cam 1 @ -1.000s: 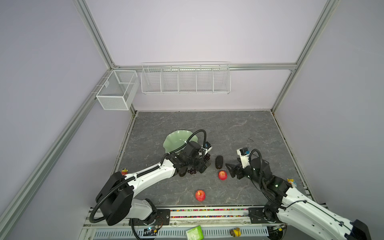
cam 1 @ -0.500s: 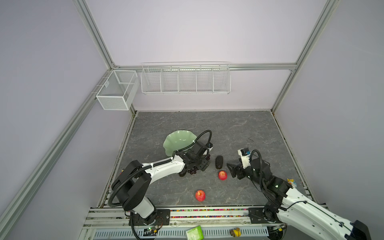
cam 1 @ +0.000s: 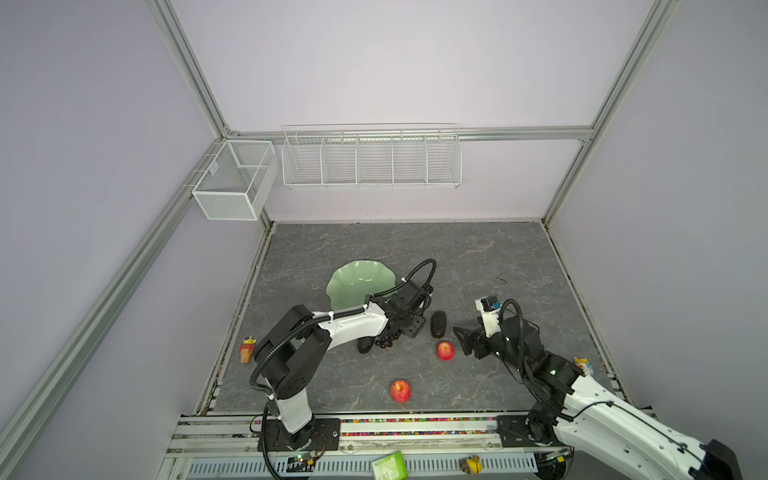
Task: Place and organize the fake fruits in the fruit bowl
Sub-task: 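Close the left gripper on the purple grapes while the right gripper hovers nearby, then lift the grapes with the left gripper and carry them over the green bowl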
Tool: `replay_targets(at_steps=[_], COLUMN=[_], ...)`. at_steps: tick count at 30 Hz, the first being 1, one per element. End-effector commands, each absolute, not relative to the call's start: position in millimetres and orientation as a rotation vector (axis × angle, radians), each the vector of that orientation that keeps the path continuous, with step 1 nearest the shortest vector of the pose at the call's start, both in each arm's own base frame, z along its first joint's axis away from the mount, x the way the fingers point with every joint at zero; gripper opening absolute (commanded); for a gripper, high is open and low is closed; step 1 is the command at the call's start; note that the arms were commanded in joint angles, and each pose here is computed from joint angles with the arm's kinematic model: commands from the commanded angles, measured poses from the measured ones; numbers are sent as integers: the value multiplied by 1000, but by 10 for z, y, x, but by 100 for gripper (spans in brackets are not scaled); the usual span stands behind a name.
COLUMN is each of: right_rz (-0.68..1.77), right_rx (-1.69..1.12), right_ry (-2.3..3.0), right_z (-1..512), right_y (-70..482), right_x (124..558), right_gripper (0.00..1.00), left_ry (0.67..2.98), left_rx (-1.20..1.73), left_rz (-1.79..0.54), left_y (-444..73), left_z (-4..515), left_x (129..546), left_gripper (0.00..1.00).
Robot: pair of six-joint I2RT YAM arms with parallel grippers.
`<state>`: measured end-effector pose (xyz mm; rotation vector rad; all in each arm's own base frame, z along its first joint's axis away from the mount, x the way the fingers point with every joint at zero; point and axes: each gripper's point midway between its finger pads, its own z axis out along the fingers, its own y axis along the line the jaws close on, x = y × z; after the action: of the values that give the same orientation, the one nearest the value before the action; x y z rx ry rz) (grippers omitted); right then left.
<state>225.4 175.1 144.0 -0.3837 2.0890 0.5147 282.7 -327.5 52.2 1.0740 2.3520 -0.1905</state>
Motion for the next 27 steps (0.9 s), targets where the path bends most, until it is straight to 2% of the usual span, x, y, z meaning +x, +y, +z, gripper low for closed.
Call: replay_targets(at_steps=[1,6,10,16,27], right_rz=[505,507,507,520,548], right_rx=[-392,-396,-402,-413,-431], right_ry=[2091,2085,2082,2082,2049], right_z=[1407,1420,1425,1443,1556], right_y=[1755,1767,1787,1838,1940], right_x=[2252,2259,2278,2301,2355], right_gripper=[88,88,88,88,88], left_ry=[2391,2385,2362,2318,2219], left_rx=[1102,1096,1113,1092,892], left_rz=[-181,-212,-318,-419,-442], left_y=[-3321,-3353,-3471,-3545,-3307], left_z=[473,509,598,825,1529], left_x=[2756,2738,2680,2653,2850], left_gripper=[62,48,31,13,8])
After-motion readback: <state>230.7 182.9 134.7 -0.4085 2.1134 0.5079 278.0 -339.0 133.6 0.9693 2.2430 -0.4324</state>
